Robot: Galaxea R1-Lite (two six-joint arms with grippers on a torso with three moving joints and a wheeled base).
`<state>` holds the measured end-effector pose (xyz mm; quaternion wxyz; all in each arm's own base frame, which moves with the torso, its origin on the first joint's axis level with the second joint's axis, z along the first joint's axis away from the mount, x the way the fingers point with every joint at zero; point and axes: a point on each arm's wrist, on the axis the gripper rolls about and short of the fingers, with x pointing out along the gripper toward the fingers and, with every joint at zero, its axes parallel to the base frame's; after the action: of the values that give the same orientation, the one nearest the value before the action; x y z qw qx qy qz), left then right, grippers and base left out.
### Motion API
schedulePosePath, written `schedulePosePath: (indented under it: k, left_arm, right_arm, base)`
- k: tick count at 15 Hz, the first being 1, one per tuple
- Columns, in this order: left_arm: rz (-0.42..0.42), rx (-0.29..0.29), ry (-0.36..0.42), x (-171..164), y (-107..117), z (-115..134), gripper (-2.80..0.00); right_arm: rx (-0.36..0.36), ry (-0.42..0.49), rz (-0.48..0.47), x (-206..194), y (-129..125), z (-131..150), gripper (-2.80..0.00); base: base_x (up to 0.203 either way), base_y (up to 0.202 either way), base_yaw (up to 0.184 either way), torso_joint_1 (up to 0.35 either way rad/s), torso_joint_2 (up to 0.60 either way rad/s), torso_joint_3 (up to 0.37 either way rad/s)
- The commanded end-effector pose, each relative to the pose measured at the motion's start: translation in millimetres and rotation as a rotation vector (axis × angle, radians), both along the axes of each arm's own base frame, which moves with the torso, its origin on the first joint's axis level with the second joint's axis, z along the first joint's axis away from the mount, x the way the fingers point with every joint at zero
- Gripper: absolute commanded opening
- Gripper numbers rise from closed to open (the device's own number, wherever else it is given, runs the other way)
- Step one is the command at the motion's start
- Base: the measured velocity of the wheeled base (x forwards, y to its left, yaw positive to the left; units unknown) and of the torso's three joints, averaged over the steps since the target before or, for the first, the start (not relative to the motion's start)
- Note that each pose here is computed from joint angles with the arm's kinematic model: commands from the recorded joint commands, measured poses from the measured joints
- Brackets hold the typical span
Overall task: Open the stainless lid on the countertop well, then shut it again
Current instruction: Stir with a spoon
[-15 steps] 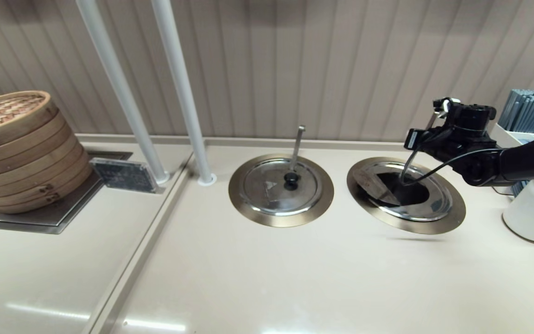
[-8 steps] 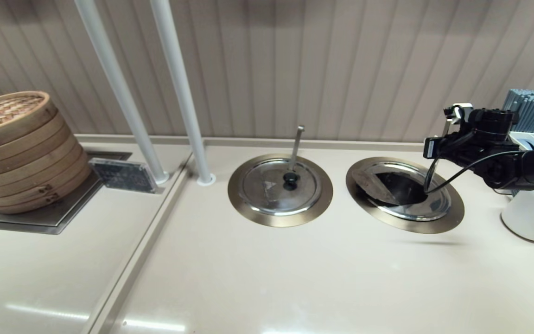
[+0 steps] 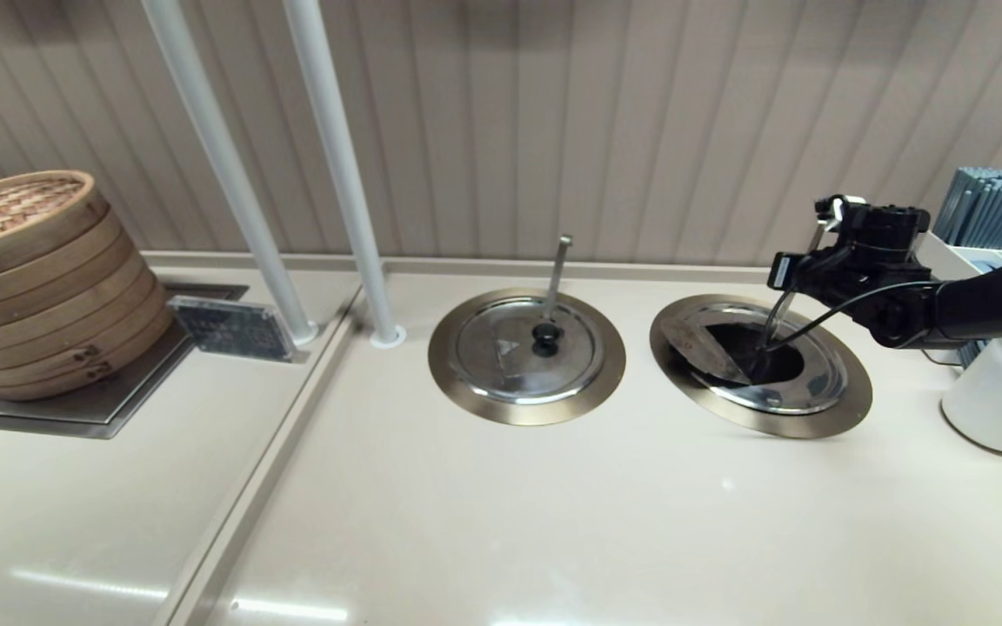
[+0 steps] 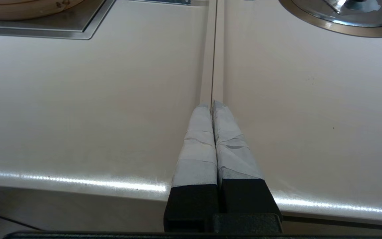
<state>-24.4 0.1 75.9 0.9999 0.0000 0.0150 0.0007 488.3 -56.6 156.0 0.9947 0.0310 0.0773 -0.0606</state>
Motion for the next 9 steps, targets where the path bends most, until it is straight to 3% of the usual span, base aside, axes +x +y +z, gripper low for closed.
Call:
schedulePosePath:
  k: [1, 9]
  left_arm:
    - [0.0, 0.0, 0.001, 0.0, 0.0, -0.1, -2.8]
    - [0.0, 0.0, 0.0, 0.0, 0.0, 0.0, -2.8]
  right_arm:
    - [0.004, 0.02, -0.006, 9.8, -3.8, -15.4, -2.8]
    - [-0.002, 0.02, -0.046, 12.4, -6.1, -13.9, -2.8]
  base:
    - [0.0, 0.0, 0.0, 0.0, 0.0, 0.0]
    - [0.0, 0.0, 0.0, 0.0, 0.0, 0.0]
